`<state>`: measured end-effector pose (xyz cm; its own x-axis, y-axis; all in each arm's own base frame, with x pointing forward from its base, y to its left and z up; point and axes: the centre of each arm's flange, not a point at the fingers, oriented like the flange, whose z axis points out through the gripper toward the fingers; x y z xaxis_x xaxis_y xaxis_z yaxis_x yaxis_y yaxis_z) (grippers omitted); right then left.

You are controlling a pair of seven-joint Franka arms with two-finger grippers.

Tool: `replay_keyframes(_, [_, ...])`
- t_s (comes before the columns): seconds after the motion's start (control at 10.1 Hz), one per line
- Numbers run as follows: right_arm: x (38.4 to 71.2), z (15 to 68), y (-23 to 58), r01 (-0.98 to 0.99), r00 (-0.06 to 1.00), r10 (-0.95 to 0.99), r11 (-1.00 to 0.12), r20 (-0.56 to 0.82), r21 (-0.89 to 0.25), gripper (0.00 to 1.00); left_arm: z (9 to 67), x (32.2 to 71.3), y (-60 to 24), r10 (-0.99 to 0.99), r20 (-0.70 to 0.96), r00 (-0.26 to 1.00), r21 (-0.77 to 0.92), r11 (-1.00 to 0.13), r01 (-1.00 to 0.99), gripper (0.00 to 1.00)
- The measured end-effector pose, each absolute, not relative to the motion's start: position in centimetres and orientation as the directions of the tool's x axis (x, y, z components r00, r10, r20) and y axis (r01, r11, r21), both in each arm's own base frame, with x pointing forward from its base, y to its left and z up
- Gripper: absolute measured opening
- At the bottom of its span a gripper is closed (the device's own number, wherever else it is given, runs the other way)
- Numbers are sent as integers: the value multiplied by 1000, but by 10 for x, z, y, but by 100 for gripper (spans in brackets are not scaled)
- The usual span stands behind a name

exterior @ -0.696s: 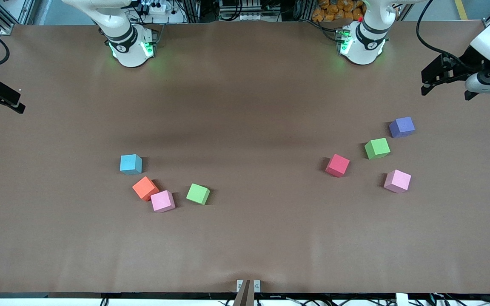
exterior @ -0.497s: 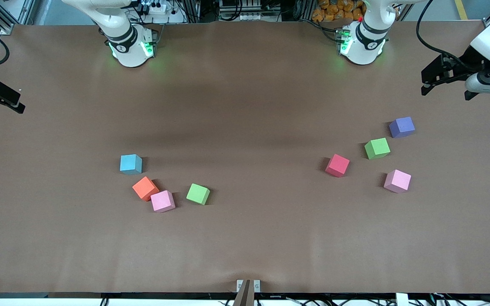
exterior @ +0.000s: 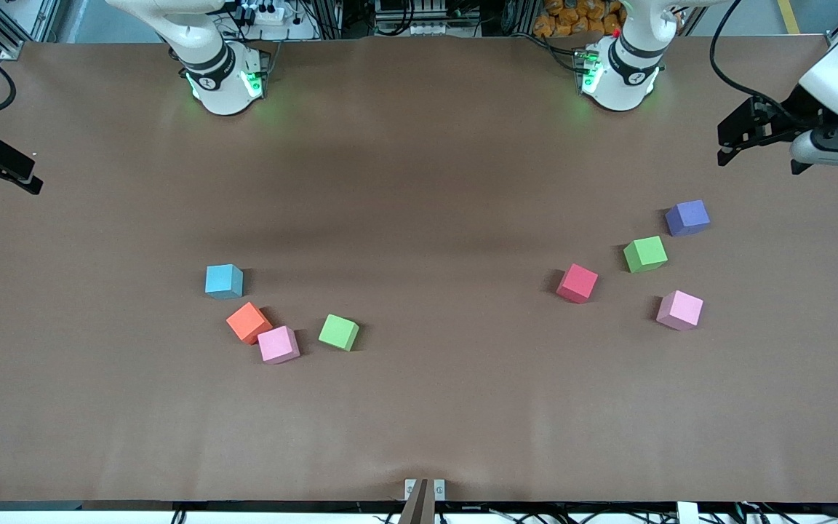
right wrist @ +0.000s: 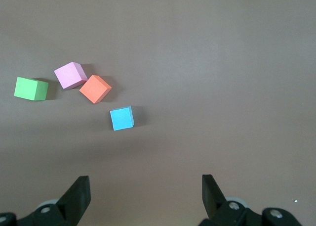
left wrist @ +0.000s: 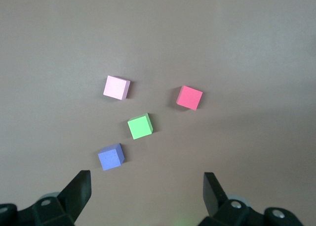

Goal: Arrange blocks into number 1
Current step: 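Reach the left gripper down to the red cube and grasp it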

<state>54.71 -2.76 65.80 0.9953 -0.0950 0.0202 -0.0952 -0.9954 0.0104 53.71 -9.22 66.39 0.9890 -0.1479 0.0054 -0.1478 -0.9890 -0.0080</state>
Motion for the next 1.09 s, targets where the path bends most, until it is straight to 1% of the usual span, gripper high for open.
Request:
replay_keyframes(0.1, [547,658,-28,-95,995,-95,-995,20,10,100,645,546,-95,-152,-29,988,-4,-988,-153,100])
replay_keyframes(0.3, [547,658,-28,-95,995,-95,-995,20,10,100,593,578,-112,-178,-67,982,12,-984,-178,100])
replay_keyframes(0.7, [548,657,-28,-96,995,-96,-995,19,10,100,470,622,-170,-263,-149,953,53,-965,-258,100])
replay_keyframes(0.9, [548,657,-28,-96,995,-96,-995,18,10,100,402,625,-208,-312,-161,936,68,-950,-305,100])
replay_keyframes(1.09, [549,656,-28,-96,995,-96,-995,17,10,100,346,612,-223,-352,-147,924,78,-936,-344,100])
